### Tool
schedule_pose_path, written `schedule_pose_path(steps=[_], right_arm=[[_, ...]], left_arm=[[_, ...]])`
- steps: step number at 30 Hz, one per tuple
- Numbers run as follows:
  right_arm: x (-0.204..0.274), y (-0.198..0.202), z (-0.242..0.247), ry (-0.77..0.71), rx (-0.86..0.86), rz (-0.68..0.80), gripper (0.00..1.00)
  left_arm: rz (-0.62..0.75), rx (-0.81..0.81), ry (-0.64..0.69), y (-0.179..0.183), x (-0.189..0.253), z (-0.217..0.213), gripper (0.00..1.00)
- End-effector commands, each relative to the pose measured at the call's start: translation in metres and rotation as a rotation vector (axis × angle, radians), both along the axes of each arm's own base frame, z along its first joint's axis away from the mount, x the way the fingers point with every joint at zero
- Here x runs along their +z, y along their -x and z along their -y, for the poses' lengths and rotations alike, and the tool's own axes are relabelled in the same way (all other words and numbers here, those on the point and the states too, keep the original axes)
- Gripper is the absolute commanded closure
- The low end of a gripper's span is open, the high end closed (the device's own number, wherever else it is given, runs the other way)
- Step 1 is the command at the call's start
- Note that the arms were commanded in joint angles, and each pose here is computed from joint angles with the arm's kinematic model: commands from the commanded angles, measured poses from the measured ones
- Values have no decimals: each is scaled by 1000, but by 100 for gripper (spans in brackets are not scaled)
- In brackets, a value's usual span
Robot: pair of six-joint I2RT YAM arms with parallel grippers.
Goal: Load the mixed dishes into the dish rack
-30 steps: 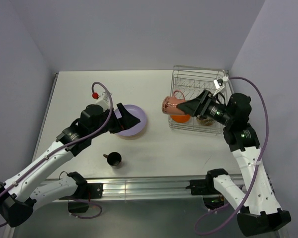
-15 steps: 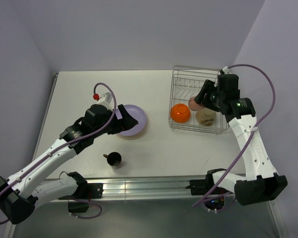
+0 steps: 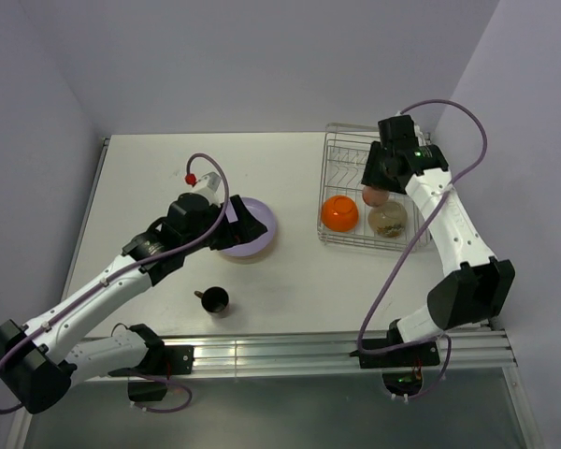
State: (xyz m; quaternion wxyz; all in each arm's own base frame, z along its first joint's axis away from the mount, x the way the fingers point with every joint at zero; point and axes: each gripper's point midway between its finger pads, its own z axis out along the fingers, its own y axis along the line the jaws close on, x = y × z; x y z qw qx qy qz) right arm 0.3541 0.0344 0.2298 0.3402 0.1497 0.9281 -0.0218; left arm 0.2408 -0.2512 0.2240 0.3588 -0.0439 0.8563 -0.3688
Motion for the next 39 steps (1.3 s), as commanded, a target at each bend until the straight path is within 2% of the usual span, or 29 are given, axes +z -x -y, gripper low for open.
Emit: schedule_pose_path(steps=[1,16,39], right_arm=[[29,-18,6,72,-14,78,100],[-19,-63,1,174,2,-15,100],[-91,-107,-3,152,42,-93,100]], left_arm=[[46,-36,19,-3,6,6,2],[50,-60,36,-4,8,12,2],[30,-56,-9,-13,-4,11,2]])
